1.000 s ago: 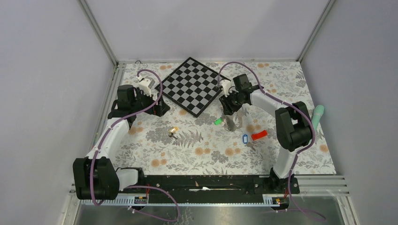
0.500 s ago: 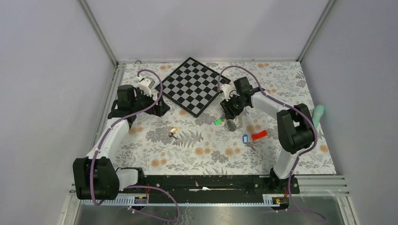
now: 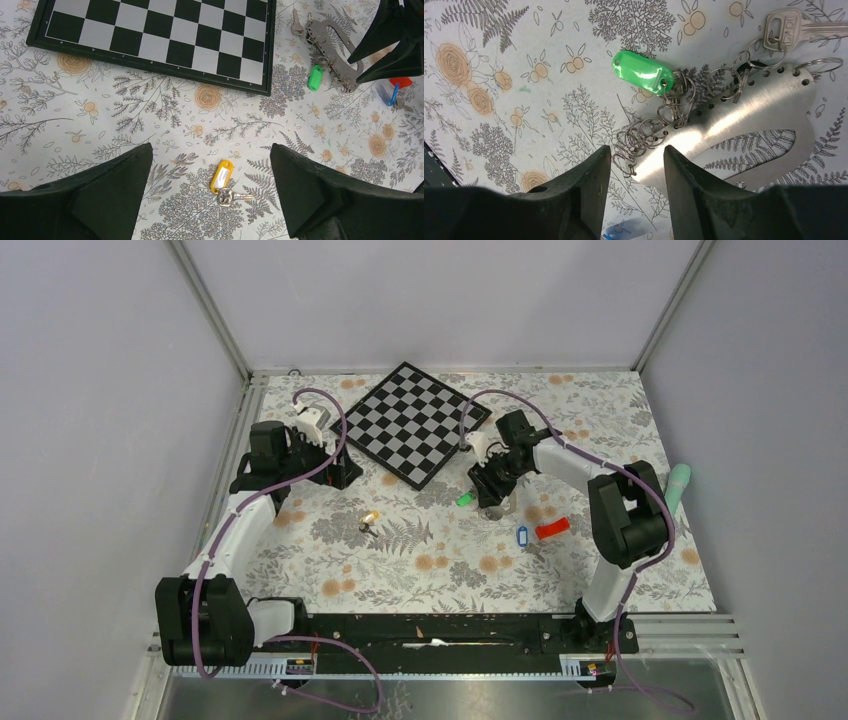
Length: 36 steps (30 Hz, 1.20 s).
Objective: Put the keys on the keyring
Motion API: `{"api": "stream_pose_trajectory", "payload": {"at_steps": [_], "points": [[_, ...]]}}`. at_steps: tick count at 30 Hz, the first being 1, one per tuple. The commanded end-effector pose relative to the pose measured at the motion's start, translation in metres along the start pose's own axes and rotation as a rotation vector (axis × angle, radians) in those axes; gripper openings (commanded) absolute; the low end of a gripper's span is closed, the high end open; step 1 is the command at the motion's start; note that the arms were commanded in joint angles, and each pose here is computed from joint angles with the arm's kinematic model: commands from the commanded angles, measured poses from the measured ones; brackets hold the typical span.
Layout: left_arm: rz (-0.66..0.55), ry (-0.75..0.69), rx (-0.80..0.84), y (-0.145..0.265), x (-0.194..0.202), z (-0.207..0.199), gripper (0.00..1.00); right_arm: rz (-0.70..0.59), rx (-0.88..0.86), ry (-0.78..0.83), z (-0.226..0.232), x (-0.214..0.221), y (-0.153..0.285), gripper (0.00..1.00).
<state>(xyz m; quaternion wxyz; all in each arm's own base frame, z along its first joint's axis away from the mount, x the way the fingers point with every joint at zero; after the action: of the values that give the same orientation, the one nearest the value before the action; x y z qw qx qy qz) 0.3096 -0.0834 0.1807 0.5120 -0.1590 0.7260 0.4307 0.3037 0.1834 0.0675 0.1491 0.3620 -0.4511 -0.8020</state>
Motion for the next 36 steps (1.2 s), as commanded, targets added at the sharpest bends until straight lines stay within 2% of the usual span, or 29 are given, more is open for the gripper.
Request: {"api": "stream_pose_trajectory", "payload": {"at_steps": [1, 8, 18, 23, 27, 36], "points": [[-0.063, -0.057, 0.017, 0.002, -0.020, 0.001, 0.99, 0.056, -0.040, 0.038, 0.008, 0.010, -0.006, 0.51], [-0.062, -0.058, 0.019, 0.002, -0.020, 0.001, 0.99, 0.129, -0.015, 0.065, 0.007, 0.021, -0.024, 0.50], [-0.064, -0.055, 0.030, 0.002, -0.021, 0.000, 0.99, 0.083, -0.003, 0.094, 0.014, 0.007, -0.007, 0.13], [-0.064, -0.054, 0.031, 0.001, -0.020, -0.001, 0.99, 0.040, -0.009, 0.132, 0.023, -0.005, 0.011, 0.04], [-0.065, -0.055, 0.031, 0.001, -0.020, -0.001, 0.99, 0.038, -0.012, 0.160, 0.028, -0.006, 0.023, 0.05], [-0.069, -0.056, 0.034, 0.002, -0.021, -0.001, 0.99, 0.151, 0.083, 0.158, 0.012, 0.030, 0.018, 0.20]]}}
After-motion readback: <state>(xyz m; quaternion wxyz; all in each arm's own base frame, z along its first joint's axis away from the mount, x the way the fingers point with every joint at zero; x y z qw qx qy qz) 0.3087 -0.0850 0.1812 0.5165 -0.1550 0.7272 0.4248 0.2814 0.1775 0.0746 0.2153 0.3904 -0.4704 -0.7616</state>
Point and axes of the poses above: each gripper's point midway between its finger pads, its own y axis back along the fingers, its own z axis along the line the jaws close on, x = y × z, the point moved 3 cm from there along y, back along the fingers, and after that the axes turned 11 degrees about -y, right-handed, at the moved point
